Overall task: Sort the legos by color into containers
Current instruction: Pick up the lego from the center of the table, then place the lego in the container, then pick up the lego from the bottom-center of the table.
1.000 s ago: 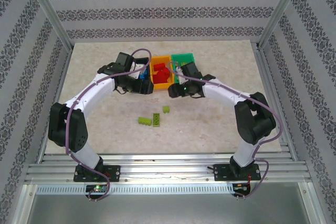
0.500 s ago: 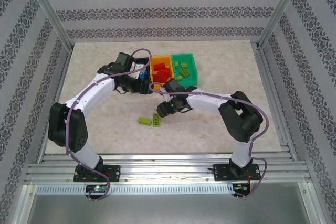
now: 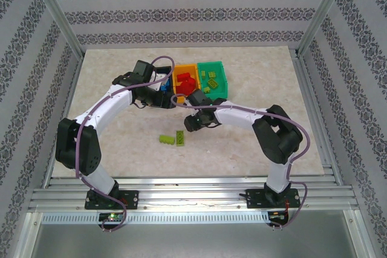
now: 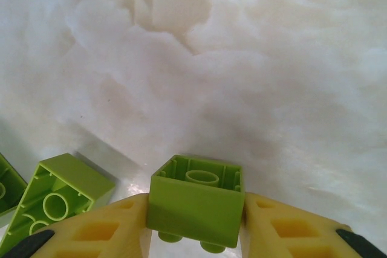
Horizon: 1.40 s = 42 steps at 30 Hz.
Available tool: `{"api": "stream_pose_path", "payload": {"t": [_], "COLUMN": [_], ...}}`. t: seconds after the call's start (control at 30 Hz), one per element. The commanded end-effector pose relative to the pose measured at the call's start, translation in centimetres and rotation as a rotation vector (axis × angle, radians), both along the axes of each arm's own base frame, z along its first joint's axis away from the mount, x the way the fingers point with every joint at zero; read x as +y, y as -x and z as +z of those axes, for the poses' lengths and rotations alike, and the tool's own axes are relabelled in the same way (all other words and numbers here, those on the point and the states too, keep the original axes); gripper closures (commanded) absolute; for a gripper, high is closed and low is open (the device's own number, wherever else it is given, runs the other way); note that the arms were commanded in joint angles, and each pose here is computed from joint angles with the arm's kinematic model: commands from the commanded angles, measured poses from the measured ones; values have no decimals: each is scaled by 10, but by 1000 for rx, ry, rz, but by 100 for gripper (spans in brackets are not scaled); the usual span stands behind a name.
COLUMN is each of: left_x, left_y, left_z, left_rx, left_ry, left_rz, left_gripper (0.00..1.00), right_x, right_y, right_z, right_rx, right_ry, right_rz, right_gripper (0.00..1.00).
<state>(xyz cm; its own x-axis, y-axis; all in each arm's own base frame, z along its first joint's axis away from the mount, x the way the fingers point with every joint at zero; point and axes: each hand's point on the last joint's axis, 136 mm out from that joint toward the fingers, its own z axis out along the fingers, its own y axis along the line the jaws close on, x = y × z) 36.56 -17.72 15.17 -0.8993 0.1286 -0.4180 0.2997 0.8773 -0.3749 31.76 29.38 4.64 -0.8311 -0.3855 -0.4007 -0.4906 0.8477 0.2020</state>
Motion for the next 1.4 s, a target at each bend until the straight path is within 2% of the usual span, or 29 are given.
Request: {"api": "stream_pose_path", "payload": {"t": [0.0,0.17,0.3,0.5,0.57,0.63,0.7,0.93,1.23,1.37], "left_x": [3,1,2,2,2,3,3,2,0,1], "left_y": [-2,-2,-2,-2,-2,-2,-2,-2,-2,-2], "left_z": [8,8,7,5,5,4,5,5,7,9], "left_rx": [-2,1,-1,8,12,12,8,9,9,1], "left_ry": [8,14,8,7,10,5,0,8,21,19], "left_rz": [1,-2,1,-1,-2,0,0,-1,-4,-1], "left_gripper": [13,13,13,13,13,13,13,13,13,13], "right_x": [-20,-60,-94,-108,-107,-107,-105,-81,-31,-8], "right_y": [-34,-77,-117,-164,-176,-185,-188,-150,-58,-13], "right_z": [50,79,95,102,100,98,97,98,97,76], "right_rx": [-120,-185,-228,-251,-259,-259,-246,-242,-184,-106], "right_ry": [-49,-128,-128,-121,-108,-90,-90,-121,-155,-163], "right_rz": [-65,-201,-314,-355,-350,-353,-353,-279,-55,3], "right_gripper": [59,59,58,57,53,43,40,38,38,38]}}
